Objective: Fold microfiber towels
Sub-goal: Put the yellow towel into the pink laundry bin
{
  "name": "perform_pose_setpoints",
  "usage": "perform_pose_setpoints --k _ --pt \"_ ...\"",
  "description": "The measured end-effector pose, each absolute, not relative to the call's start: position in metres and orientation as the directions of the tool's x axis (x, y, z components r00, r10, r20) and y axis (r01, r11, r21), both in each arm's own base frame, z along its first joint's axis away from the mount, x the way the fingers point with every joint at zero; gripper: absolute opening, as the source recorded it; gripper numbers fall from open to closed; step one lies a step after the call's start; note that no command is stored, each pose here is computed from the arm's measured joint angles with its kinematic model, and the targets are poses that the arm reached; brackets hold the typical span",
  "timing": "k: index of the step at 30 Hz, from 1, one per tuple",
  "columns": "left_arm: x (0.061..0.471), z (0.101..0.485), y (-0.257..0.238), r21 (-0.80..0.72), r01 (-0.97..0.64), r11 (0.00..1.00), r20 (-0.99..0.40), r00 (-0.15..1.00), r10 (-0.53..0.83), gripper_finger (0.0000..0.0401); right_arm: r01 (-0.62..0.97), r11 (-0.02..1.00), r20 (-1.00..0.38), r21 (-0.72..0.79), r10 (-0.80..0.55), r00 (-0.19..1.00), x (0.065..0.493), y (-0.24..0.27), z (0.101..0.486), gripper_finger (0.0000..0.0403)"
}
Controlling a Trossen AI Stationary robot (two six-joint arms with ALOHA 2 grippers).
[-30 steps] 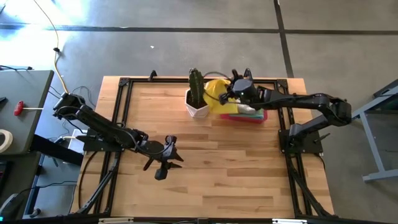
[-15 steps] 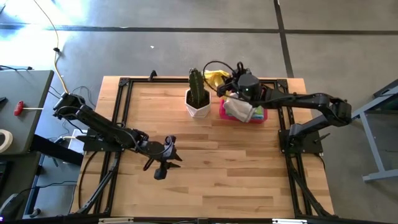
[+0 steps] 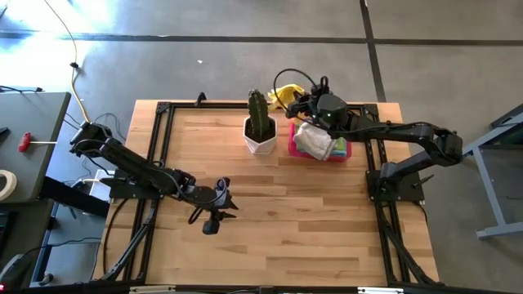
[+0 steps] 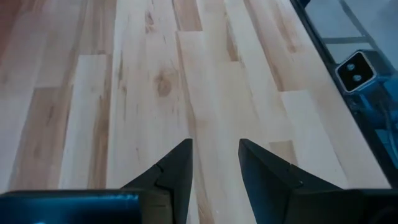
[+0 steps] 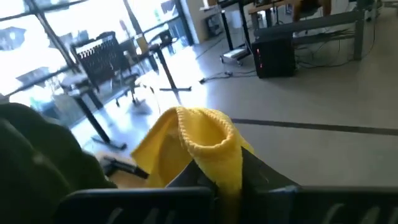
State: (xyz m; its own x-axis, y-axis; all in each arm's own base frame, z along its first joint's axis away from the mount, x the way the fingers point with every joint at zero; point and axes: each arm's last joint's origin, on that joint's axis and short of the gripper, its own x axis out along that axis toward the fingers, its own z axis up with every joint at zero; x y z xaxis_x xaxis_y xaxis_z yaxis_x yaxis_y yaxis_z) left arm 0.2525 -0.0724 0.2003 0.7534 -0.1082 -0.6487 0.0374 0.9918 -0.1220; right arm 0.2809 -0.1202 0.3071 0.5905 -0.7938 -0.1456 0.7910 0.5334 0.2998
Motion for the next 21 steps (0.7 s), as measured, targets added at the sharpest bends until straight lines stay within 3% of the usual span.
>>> perform_pose_setpoints --k 5,11,15,21 --pt "0.252 0.2 -0.072 -0.086 0.049 0.995 -0.651 0.754 -0.093 0.0119 0.795 0.455 -0.125 0.402 -0.833 0.54 0.28 -0.121 0.309 0.0002" --pt "0.252 0.2 -0.071 -0.045 0.062 0.997 -0.65 0.756 -0.077 0.0119 0.798 0.43 -0.219 0.423 -0.806 0.55 0.285 -0.12 0.293 0.0002" --pt "0.252 0.199 -0.071 -0.038 0.063 0.997 -0.655 0.752 -0.073 0.0119 0.837 0.517 -0.237 0.178 -0.803 0.547 0.281 -0.119 0.294 0.0002" --pt "0.25 0.197 -0.071 -0.032 0.062 0.998 -0.678 0.732 -0.067 0.0119 0.901 0.434 -0.281 -0.007 -0.865 0.415 0.25 -0.113 0.308 0.0002"
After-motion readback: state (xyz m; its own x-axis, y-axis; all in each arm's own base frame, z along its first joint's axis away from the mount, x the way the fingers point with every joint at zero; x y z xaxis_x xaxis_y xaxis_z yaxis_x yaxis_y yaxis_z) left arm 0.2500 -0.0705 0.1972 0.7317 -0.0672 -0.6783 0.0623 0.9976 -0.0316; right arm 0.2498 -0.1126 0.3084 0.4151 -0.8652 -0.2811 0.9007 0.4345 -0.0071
